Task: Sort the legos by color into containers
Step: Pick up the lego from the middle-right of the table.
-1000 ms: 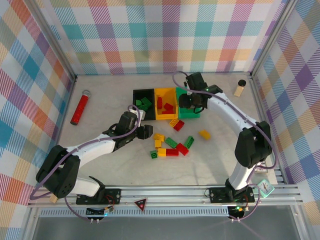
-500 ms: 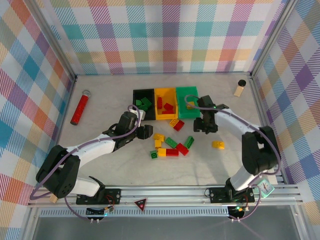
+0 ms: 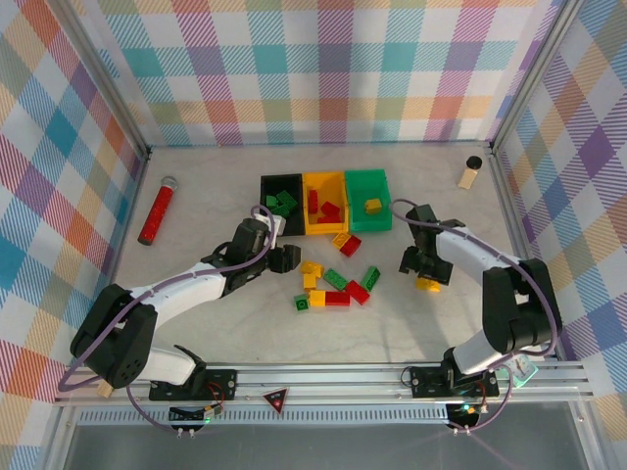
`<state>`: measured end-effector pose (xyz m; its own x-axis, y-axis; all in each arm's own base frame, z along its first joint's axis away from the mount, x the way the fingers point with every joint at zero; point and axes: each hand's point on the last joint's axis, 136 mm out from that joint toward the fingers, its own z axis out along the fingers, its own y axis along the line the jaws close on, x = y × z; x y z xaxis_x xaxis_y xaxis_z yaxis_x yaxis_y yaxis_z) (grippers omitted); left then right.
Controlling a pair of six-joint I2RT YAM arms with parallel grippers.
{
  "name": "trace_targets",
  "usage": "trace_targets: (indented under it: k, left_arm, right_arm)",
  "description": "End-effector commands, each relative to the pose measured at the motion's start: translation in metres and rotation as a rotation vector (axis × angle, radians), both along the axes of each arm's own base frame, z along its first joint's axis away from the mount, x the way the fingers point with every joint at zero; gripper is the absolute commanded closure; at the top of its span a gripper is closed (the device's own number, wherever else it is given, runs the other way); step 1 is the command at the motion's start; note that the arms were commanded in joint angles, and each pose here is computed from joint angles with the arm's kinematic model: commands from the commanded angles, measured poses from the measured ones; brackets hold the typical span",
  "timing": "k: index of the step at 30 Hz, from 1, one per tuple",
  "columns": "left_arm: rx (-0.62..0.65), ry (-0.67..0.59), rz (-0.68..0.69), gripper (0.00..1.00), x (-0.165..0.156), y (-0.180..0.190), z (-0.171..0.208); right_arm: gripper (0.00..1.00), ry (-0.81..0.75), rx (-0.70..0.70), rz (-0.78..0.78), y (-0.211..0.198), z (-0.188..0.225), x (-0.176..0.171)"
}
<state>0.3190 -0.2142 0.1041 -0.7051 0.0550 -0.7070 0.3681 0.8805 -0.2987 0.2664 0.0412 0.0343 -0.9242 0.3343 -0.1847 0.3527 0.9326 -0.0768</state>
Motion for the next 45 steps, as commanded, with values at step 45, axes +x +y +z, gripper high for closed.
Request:
trace_targets:
  k: [45]
  left_arm:
    - [-0.024, -0.030, -0.030, 0.33, 0.000, -0.008, 0.014]
  right_arm:
    - [0.45, -0.253, 0.299, 0.210, 0.097, 0.121, 0.124]
